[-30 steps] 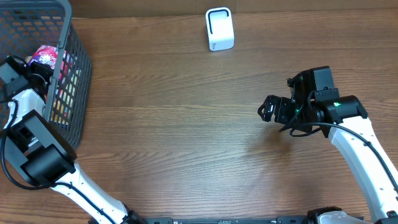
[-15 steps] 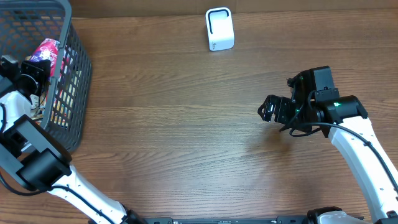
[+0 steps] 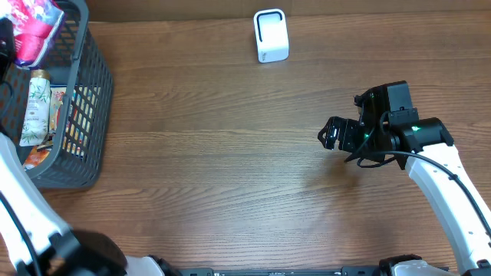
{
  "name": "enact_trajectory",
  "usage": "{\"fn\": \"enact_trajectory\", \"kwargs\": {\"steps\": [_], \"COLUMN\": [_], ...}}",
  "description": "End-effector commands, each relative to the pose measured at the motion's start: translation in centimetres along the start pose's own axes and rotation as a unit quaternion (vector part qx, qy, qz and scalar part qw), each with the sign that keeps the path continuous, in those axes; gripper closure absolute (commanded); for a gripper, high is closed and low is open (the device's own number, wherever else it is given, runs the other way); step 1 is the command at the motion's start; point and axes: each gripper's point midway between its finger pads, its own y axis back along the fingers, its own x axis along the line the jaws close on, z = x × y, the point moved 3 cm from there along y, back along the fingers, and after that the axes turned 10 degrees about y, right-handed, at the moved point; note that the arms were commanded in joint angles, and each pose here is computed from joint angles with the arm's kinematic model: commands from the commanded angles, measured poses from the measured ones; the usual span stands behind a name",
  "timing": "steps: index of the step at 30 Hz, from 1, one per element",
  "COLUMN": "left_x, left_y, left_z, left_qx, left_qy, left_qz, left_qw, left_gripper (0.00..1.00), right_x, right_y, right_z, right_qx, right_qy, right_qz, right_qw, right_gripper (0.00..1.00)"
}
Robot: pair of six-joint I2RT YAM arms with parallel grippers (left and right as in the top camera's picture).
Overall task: Scan the item barcode
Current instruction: 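Lift the purple-red pack out and set it on the table center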
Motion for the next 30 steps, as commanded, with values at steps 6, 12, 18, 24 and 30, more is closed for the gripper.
{"fn": "enact_trajectory", "kwargs": {"steps": [6,12,18,24,30], "left_x": [-6.4,-6.9,-6.7,-4.6,0.2], "left_y": [2.0,0.4,-0.6,-2.3,-3.0], "left_z": [-8.0,-17.1,-25.6,-33.8,-41.7], "left_qx": [0.109,0.235,0.299,0.323,0.367], "left_qy": [-0.092,-0.204,-0.3,-0.359,-0.347], "left_qz": [-0.034,-0.018,0.036,0.047,0.042], "left_qw": [0.989,0.95,0.905,0.874,0.862], "left_gripper": [0.96,0.96,0.96,0.96,0.96], "right_x": [1.0,1.1,1.2,1.2,1.0], "right_y": [0.6,0.6,0.6,0.6,0.6], "right_z": [0.6,0.9,1.3,1.3,1.4], "right_qx": [-0.014,-0.019,-0.029,-0.029,-0.032], "right_qy": [0.015,0.017,0.021,0.021,0.022], "right_qz": [0.02,0.025,0.027,0.027,0.019], "right_qw": [1.0,0.999,0.999,0.999,0.999], "right_gripper": [0.0,0.0,0.0,0.0,0.0]}}
